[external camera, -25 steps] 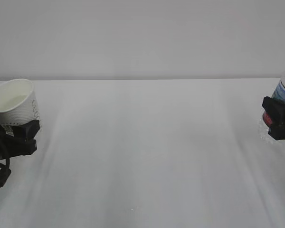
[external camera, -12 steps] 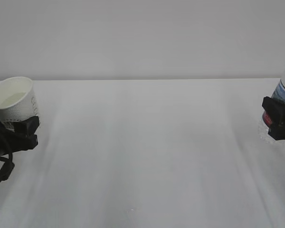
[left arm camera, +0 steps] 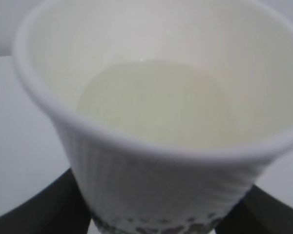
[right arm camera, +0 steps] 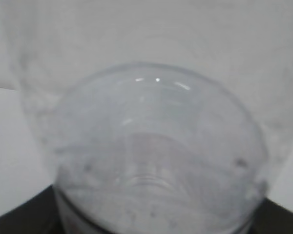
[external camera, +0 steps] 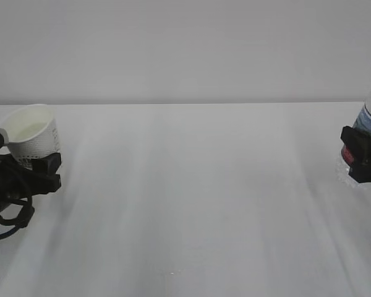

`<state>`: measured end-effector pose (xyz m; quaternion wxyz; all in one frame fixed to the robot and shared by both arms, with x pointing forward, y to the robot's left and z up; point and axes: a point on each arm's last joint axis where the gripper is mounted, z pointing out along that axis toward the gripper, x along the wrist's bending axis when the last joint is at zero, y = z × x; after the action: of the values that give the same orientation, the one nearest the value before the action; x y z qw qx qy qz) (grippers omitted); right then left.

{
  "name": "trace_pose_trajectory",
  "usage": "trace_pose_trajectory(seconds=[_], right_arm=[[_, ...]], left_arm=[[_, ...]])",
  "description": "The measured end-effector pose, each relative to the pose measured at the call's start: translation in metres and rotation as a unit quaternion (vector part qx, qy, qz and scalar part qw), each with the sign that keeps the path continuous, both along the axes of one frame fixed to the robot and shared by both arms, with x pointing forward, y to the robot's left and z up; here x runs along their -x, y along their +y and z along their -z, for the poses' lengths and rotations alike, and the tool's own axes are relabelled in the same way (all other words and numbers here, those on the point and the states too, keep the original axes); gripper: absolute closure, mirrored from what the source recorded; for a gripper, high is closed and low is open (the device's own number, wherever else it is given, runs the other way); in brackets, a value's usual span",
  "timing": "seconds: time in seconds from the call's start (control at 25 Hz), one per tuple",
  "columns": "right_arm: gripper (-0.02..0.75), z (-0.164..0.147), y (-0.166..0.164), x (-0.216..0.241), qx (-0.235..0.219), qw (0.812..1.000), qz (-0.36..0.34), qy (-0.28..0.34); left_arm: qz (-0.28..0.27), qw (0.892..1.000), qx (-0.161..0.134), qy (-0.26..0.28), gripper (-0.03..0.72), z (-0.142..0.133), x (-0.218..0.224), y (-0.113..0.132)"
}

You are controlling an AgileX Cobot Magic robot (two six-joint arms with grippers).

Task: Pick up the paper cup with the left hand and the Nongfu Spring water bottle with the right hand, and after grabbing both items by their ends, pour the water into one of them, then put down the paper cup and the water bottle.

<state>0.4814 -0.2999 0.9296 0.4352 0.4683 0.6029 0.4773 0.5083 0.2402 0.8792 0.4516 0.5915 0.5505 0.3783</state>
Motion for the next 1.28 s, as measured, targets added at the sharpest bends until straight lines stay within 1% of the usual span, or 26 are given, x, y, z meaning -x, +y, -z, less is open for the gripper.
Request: trace_pose_trajectory(seconds=[0.36,0.6,0.8,0.96,1.28], right_arm=[[0.297,0.000,0.000,0.000,0.000,1.000,-0.001,0.000],[0.297,0.000,0.000,0.000,0.000,1.000,-0.001,0.000],[0.297,0.000,0.000,0.000,0.001,1.000,-0.002,0.000],[0.297,0.000,0.000,0.000,0.001,1.000,-0.002,0.000],[0.297,0.000,0.000,0.000,0.001,1.000,-0.003,0.000]], left_arm=[[-0.003,1.000,0.001,-0.003,0.199,0.011,-0.020,-0.005],[-0.040,0.999,0.011,-0.018,0.199,0.007,-0.033,0.001],[-0.058,0.998,0.009,-0.011,0.199,0.016,-0.040,0.008],[-0.060,0.998,0.008,-0.007,0.199,0.023,-0.045,0.007],[-0.059,0.998,0.008,-0.007,0.199,0.023,-0.046,0.007]])
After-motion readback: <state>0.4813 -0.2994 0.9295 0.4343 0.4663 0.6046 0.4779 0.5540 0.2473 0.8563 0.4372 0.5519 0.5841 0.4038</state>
